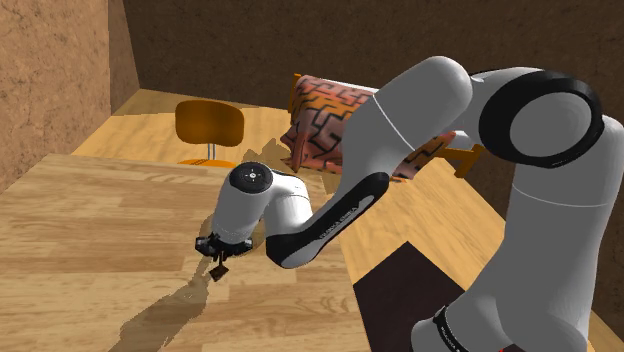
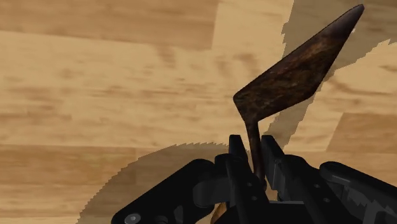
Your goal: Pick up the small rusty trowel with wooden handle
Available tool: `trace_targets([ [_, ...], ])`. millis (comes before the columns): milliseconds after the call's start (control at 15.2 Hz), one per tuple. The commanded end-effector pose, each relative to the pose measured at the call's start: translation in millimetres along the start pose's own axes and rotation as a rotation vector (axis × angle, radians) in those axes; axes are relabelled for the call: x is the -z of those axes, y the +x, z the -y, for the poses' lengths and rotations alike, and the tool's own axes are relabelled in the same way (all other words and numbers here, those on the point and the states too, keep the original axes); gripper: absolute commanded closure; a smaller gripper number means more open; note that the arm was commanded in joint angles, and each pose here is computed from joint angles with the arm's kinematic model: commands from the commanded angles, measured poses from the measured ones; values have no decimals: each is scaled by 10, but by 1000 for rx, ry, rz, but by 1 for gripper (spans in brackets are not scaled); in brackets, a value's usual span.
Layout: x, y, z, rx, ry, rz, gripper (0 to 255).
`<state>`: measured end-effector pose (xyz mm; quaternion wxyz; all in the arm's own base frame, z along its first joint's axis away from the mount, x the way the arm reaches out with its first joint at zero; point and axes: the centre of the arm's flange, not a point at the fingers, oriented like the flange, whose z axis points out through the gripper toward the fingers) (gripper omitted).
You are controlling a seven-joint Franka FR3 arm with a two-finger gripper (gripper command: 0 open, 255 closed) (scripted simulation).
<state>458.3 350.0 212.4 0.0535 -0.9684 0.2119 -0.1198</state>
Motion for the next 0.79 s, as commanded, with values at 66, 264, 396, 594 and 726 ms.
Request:
trace_targets([
  [66, 152, 33, 27, 0, 0, 0, 255],
  [264, 305, 67, 52, 0, 0, 0, 255],
  [396, 407, 89, 68, 0, 0, 0, 255],
  [594, 560, 122, 92, 0, 0, 0, 255],
  [726, 568, 123, 94, 0, 0, 0, 255],
])
